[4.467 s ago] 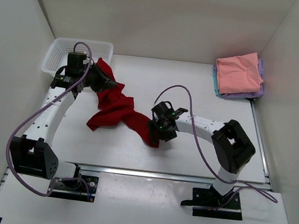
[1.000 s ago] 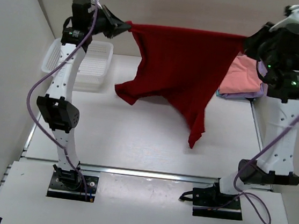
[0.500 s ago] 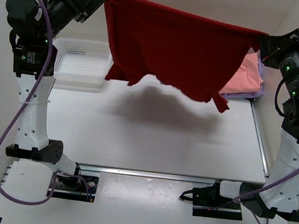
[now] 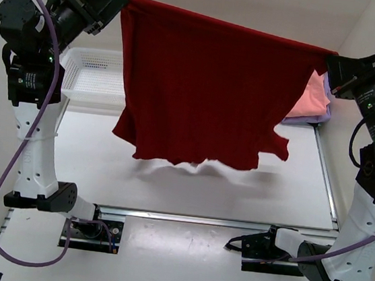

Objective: Fold and stack the t-shirts
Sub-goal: Flatten out the tshirt

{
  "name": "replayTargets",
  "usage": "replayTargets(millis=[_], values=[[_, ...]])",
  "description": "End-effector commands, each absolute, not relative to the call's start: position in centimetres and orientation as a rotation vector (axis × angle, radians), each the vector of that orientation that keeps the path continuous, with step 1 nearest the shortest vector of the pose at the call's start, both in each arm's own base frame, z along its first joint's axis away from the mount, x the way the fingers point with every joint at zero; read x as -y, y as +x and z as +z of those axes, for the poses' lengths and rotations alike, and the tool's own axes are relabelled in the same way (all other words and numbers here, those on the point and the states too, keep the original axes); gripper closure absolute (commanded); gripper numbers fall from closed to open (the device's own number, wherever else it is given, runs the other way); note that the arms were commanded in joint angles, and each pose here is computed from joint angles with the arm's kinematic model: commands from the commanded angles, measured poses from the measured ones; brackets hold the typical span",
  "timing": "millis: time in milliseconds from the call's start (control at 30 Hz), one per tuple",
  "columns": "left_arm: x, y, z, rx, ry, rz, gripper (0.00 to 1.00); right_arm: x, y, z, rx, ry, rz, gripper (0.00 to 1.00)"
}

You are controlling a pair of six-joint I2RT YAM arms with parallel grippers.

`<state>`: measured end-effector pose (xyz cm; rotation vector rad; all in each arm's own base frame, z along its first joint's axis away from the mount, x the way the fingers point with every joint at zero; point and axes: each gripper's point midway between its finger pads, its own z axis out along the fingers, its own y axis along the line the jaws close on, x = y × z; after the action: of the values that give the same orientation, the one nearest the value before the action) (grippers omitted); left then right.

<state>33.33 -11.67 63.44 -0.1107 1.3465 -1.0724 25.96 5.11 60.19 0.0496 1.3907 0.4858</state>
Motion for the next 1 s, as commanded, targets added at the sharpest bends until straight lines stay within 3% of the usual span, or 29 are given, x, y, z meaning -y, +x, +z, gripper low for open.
replayTargets(millis=[0,467,533,567,600,633,667,700,767,800,967], values=[[9.3,34.8,63.1,-1.314,-0.2,-0.976,1.0,-3.7,27.9,59.4,-1.397,0.109,0.455,1.0],[12.2,56.3,38.6,-1.856,-0.421,-0.779,1.0,-6.3,47.7,36.6,-1.964,0.168,0.401,1.0],[12.3,58.9,34.4,-1.921,-0.477,-0.805,0.93,-5.8,50.4,35.6,-1.977,0.206,0.36,1.0],[13.2,59.7,33.1,-1.945,-0.479,-0.86,0.7,-4.9,52.0,35.0,-1.994,0.232,0.308,0.83],[13.3,60.2,32.4,-1.955,-0.493,-0.879,0.7,-5.1,52.7,34.9,-1.999,0.228,0.292,0.77],[13.5,60.5,32.2,-1.957,-0.501,-0.921,0.56,-4.5,53.8,34.7,-2.01,0.247,0.234,0.67],[13.6,60.6,32.0,-1.964,-0.495,-0.955,0.47,-3.9,54.4,34.3,-2.025,0.273,0.167,0.59],[14.0,60.6,32.3,-1.958,-0.485,-0.971,0.4,-4.5,55.0,34.5,-2.02,0.255,0.152,0.48],[14.0,59.9,32.5,-1.964,-0.471,-0.963,0.3,-5.2,54.4,35.7,-2.008,0.234,0.116,0.39],[13.9,59.3,33.9,-1.935,-0.446,-0.961,0.26,-6.2,53.7,36.2,-2.008,0.205,0.134,0.37],[14.4,55.6,30.5,-2.047,-0.44,-0.961,0.36,-14.3,47.3,30.8,-2.177,0.018,0.366,0.41]])
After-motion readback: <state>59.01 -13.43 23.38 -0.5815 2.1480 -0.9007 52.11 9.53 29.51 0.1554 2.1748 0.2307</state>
